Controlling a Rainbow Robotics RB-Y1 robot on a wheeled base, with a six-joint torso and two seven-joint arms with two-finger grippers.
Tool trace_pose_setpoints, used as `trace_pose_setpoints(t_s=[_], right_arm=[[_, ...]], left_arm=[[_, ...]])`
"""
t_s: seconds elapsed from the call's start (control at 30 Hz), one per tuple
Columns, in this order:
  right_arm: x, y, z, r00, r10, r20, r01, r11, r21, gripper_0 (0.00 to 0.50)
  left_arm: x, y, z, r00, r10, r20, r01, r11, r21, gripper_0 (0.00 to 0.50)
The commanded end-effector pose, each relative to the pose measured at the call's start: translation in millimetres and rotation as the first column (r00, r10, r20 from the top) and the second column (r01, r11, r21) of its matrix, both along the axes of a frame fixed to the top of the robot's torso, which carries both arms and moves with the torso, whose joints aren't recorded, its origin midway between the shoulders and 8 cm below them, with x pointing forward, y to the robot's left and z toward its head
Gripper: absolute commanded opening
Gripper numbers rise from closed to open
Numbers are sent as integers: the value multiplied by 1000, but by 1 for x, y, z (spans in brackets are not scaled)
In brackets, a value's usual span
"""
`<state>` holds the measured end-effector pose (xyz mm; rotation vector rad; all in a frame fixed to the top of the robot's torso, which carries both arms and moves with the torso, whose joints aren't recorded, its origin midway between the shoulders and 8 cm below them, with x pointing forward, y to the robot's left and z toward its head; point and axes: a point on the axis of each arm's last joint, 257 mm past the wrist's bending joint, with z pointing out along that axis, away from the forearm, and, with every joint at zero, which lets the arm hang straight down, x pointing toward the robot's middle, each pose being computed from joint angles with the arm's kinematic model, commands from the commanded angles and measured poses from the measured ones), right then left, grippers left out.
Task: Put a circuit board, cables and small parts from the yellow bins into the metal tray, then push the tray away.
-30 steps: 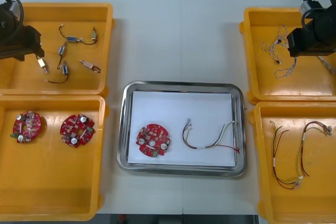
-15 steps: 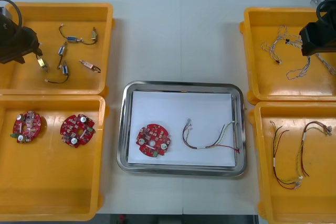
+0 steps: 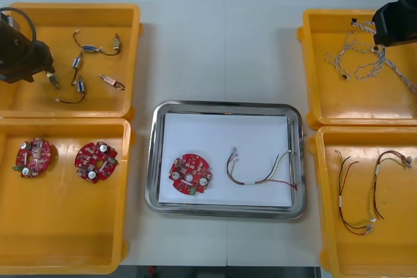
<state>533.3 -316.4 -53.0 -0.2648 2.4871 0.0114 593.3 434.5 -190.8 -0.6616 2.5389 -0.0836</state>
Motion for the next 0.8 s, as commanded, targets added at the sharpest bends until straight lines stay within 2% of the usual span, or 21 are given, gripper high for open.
trace_pose_setpoints(t_s=[0.03,0.2,0.4,0.63,0.67,0.7,0.73,0.8], right_arm=[[-12,10,3,994,103,22,-101,992,-81,0],[-22,34,-8,979,205,-1,-204,976,-70,0],[-34,64,-13,947,322,-10,-318,930,-183,0],[-48,83,-24,915,402,-32,-397,883,-250,0],[-50,87,-27,908,417,-38,-412,874,-257,0],[-51,91,-29,902,429,-44,-425,866,-263,0],[-52,92,-30,900,434,-48,-430,863,-265,0],[-55,97,-33,890,452,-59,-450,852,-268,0]], left_arm=[[21,-19,19,998,32,55,-31,999,-23,500],[24,-21,9,998,33,55,-32,999,-16,500],[26,-27,1,998,30,55,-29,999,-16,500],[25,-26,-1,998,30,50,-30,999,-11,498],[25,-25,-2,998,30,50,-29,1000,-10,319],[25,-26,-2,999,24,49,-24,1000,-8,80],[25,-26,-3,999,25,47,-25,1000,-8,1],[24,-26,-4,999,23,44,-23,1000,-7,0]])
